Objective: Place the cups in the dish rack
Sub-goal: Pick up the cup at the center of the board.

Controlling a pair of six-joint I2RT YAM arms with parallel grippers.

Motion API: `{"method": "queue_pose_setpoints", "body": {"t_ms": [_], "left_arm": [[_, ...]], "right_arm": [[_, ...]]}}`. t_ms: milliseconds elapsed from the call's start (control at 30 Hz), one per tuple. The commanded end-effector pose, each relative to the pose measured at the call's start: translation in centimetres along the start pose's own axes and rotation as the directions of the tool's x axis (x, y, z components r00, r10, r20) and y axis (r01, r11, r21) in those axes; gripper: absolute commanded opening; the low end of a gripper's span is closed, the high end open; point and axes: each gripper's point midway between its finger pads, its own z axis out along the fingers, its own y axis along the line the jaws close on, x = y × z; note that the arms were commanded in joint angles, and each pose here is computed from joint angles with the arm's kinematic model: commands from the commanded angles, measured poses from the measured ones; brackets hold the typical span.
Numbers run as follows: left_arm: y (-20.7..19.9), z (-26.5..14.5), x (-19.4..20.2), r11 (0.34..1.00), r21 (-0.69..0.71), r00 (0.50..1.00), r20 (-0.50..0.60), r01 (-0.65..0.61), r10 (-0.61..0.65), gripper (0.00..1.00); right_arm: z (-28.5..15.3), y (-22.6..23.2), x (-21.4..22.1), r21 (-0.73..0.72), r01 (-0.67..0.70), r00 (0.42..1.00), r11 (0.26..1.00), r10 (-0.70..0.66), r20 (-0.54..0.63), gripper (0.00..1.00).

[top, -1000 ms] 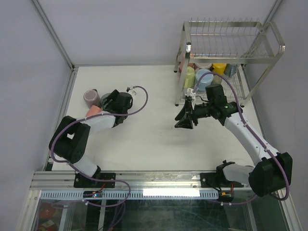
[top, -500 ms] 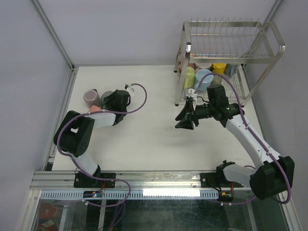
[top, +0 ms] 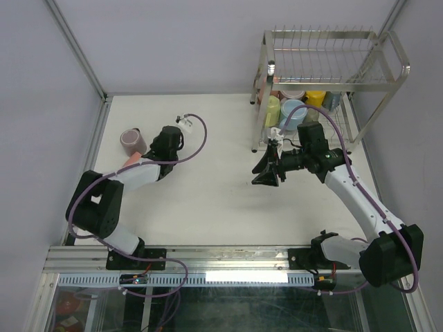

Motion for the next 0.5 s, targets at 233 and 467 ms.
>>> {"method": "queue_pose_setpoints", "body": {"t_ms": [233, 467], "left_arm": [[5.8, -10.2, -11.1, 0.747, 0.369, 0.688, 0.304, 0.553, -0.659, 0.0], [2.0, -16.9, -12.8, 0.319, 0.738, 0.352, 0.118, 0.595, -0.928, 0.0]], "right_arm": [[-0.1, 1.1, -2.0, -0.044, 0.044, 0.997, 0.998, -0.041, 0.065, 0.47], [0.0, 1.1, -2.7, -0.049, 0.006, 0.992, 0.999, 0.0, 0.127, 0.48]]}}
